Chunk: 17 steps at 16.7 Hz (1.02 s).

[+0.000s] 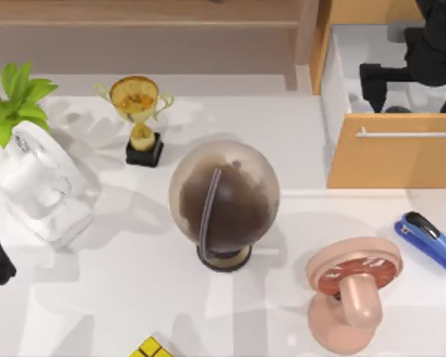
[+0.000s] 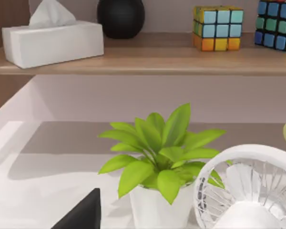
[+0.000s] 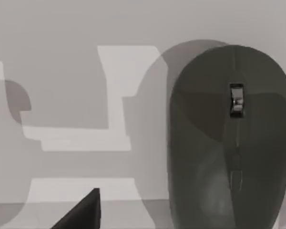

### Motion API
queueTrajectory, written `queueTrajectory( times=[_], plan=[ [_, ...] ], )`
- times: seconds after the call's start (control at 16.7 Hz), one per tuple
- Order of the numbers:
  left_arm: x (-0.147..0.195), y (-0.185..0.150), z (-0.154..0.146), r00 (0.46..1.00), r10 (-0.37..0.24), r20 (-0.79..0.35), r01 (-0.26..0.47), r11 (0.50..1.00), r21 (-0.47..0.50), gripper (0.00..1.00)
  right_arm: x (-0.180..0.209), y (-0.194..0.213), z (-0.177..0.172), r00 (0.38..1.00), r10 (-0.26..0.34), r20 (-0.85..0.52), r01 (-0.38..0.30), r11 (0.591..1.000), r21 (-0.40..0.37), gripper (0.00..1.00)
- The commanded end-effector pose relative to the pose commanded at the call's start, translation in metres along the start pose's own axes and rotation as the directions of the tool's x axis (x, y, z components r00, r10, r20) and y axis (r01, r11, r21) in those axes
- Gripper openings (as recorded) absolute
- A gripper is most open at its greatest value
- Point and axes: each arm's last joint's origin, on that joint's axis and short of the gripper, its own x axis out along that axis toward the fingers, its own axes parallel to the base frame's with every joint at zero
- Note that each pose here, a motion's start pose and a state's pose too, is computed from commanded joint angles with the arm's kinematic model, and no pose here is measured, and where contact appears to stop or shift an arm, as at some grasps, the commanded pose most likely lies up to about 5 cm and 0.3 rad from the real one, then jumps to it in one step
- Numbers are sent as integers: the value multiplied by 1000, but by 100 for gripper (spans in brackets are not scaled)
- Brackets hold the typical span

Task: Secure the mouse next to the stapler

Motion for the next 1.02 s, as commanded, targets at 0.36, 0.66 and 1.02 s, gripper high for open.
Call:
queueTrajectory(
  times=[0.36, 0.66, 1.02],
  plan=[
    [0, 0, 0, 1000, 0, 0, 0, 1000, 0, 100, -1, -2, 0, 1000, 1, 0, -1, 1000, 4, 100],
    [0, 0, 0, 1000, 0, 0, 0, 1000, 0, 100, -60, 5, -21, 1000, -3, 8, 3, 1000, 7, 100],
    [0, 0, 0, 1000, 0, 0, 0, 1000, 0, 100, -131, 25, -65, 1000, 0, 4, 0, 1000, 1, 100]
  ],
)
